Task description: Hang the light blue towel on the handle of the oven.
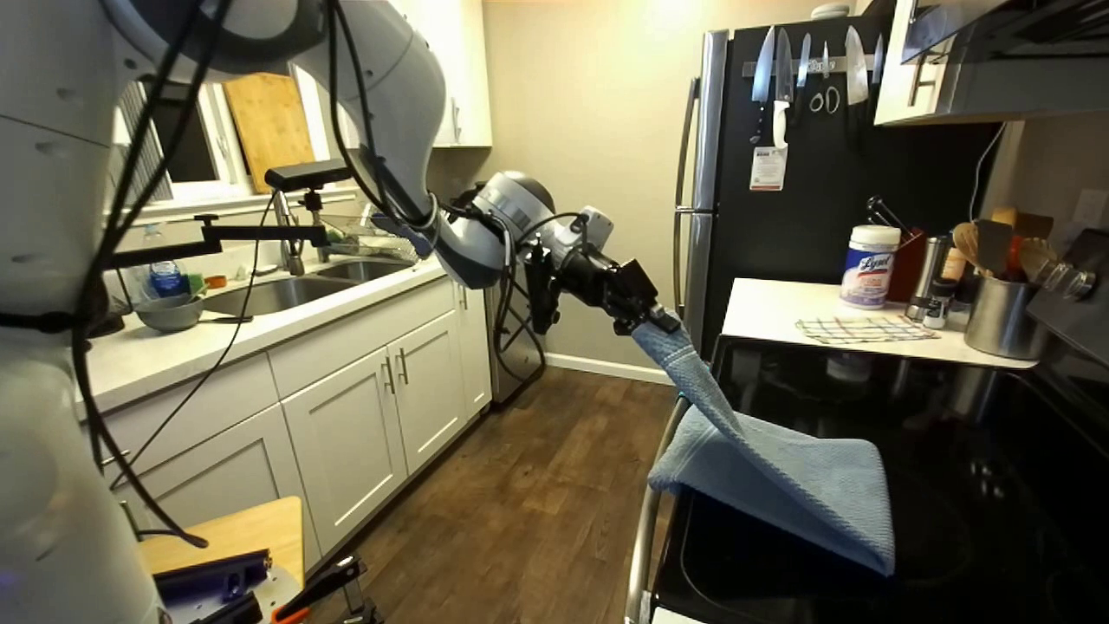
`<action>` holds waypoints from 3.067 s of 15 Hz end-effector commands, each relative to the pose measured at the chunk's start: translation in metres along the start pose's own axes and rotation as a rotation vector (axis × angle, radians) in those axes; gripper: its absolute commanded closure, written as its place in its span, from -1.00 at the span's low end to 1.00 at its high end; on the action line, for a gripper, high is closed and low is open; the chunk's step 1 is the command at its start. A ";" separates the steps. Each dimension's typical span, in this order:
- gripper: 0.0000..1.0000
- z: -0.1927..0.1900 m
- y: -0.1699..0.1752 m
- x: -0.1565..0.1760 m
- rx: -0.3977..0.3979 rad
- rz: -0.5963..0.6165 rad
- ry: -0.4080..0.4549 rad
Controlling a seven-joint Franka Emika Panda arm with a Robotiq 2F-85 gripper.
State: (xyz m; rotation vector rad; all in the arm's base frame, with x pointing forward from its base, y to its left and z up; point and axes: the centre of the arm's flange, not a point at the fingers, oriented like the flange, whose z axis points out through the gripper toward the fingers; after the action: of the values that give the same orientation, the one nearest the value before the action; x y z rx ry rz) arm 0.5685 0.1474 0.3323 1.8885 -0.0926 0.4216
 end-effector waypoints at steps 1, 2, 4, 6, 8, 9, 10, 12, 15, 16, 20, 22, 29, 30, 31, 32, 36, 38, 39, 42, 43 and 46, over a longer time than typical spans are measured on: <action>0.97 -0.024 0.065 -0.027 0.011 0.069 -0.019; 0.97 -0.031 0.079 -0.026 0.019 0.082 -0.022; 0.97 -0.043 0.103 -0.026 0.029 0.117 -0.028; 0.97 -0.055 0.126 -0.023 0.034 0.152 -0.029; 0.97 -0.066 0.145 -0.022 0.041 0.189 -0.027; 0.97 -0.071 0.154 -0.022 0.045 0.205 -0.022; 0.97 -0.076 0.162 -0.022 0.052 0.219 -0.015; 0.97 -0.087 0.177 -0.020 0.068 0.242 -0.007; 0.97 -0.102 0.200 -0.023 0.120 0.266 -0.002; 0.97 -0.106 0.206 -0.024 0.130 0.272 -0.005; 0.97 -0.128 0.231 -0.033 0.171 0.276 -0.020; 0.97 -0.137 0.242 -0.038 0.183 0.276 -0.026; 0.97 -0.162 0.278 -0.056 0.157 0.315 -0.033; 0.97 -0.164 0.284 -0.058 0.155 0.324 -0.034; 0.97 -0.165 0.290 -0.059 0.155 0.334 -0.037; 0.97 -0.166 0.297 -0.059 0.160 0.347 -0.039; 0.97 -0.164 0.323 -0.060 0.202 0.401 -0.061; 0.97 -0.159 0.335 -0.059 0.232 0.431 -0.085; 0.97 -0.157 0.341 -0.058 0.251 0.447 -0.104; 0.97 -0.145 0.359 -0.054 0.308 0.481 -0.163; 0.97 -0.141 0.365 -0.052 0.326 0.494 -0.186; 0.97 -0.132 0.379 -0.047 0.387 0.516 -0.240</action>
State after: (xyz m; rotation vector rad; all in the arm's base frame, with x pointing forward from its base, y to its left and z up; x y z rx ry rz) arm 0.3932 0.1425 0.6785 2.2105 -0.7031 0.6359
